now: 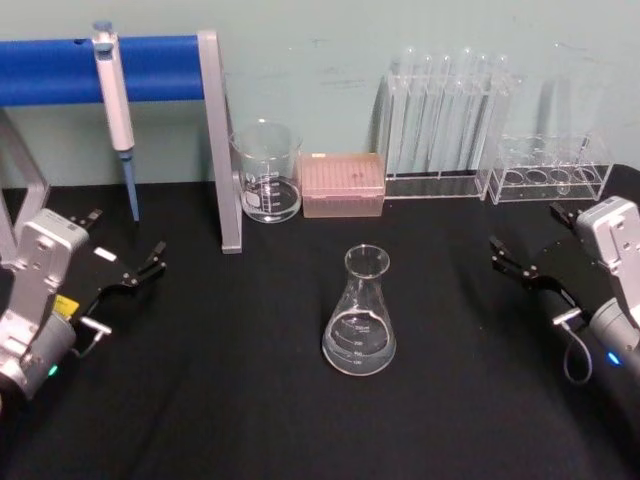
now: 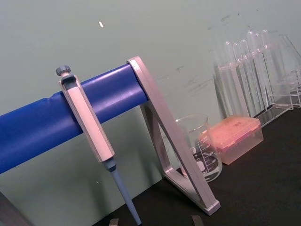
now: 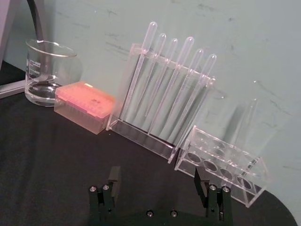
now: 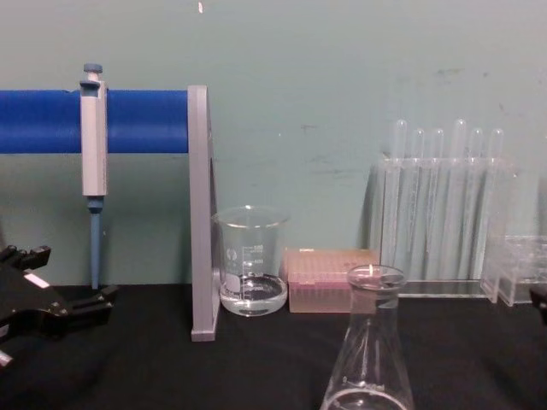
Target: Grasp the erlenmeyer flask with one hand, shake it three times, then place it back.
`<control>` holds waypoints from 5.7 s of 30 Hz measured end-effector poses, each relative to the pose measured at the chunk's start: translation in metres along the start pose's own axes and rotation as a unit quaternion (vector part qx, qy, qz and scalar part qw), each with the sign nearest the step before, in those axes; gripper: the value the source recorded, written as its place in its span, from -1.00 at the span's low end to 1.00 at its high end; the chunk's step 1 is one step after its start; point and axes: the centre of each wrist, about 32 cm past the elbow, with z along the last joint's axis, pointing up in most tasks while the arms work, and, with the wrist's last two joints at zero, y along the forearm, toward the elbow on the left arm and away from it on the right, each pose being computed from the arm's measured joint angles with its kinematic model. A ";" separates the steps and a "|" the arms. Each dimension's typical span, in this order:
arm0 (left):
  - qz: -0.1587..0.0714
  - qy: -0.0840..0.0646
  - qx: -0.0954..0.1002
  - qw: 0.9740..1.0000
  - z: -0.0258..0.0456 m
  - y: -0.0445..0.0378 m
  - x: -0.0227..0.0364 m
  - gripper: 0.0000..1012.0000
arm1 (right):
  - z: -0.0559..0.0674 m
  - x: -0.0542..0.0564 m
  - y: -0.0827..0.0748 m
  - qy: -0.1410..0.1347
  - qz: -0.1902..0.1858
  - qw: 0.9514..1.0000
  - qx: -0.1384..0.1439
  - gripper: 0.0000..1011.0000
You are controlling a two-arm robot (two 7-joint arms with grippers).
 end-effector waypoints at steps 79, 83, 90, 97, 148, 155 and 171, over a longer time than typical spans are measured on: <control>0.000 0.000 0.000 1.000 0.0000 0.0000 0.0000 0.98 | 0.030 -0.008 0.035 0.151 0.364 0.919 0.028 0.98; 0.000 0.000 0.000 1.000 0.0000 0.0000 0.0000 0.98 | 0.030 -0.009 0.041 0.148 0.365 0.919 0.027 0.98; 0.000 0.000 0.000 1.000 0.0000 0.0000 0.0000 0.98 | 0.030 -0.010 0.047 0.145 0.367 0.918 0.029 0.98; 0.000 0.000 0.000 1.000 0.0000 0.0000 0.0000 0.98 | 0.029 -0.011 0.052 0.142 0.371 0.917 0.031 0.98; 0.000 0.000 0.000 1.000 0.0000 0.0000 0.0000 0.98 | 0.029 -0.014 0.057 0.126 0.375 0.918 0.037 0.98; 0.000 0.000 0.000 1.000 0.0000 0.0000 0.0000 0.98 | 0.029 -0.014 0.057 0.126 0.375 0.918 0.036 0.98; 0.000 0.000 0.000 1.000 0.0000 0.0000 0.0000 0.98 | 0.029 -0.014 0.057 0.126 0.375 0.918 0.036 0.78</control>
